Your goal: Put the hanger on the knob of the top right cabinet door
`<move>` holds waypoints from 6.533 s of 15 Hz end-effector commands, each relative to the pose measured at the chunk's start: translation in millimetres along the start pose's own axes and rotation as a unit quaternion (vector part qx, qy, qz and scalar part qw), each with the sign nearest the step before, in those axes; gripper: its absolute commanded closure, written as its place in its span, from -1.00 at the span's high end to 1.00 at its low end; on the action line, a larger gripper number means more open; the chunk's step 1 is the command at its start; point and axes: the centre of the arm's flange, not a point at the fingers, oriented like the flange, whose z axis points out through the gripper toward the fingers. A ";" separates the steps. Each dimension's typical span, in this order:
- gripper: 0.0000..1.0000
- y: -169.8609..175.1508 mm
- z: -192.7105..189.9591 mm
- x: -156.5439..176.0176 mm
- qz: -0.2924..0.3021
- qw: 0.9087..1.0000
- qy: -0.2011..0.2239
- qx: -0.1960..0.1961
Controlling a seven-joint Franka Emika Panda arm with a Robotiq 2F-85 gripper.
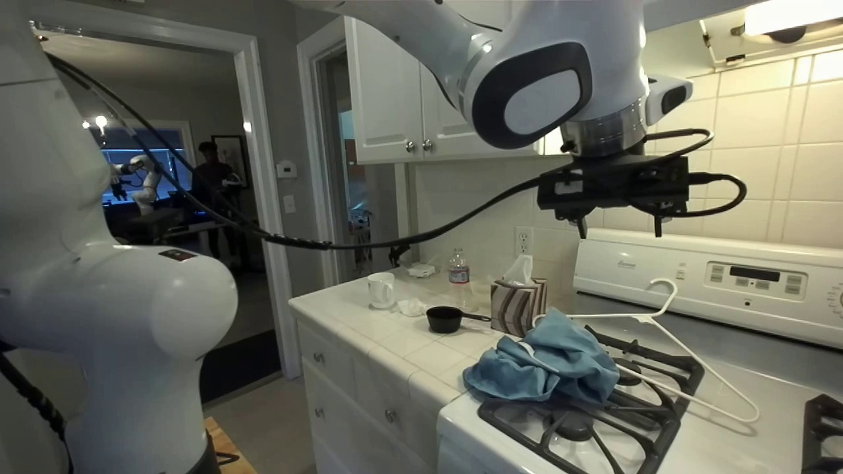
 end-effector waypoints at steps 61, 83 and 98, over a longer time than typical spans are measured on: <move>1.00 92.9 310.9 85.1 -0.211 0.941 -0.202 0.172; 1.00 91.0 385.0 139.6 -0.132 0.953 -0.268 0.042; 1.00 58.4 378.9 127.7 -0.194 0.936 -0.293 -0.014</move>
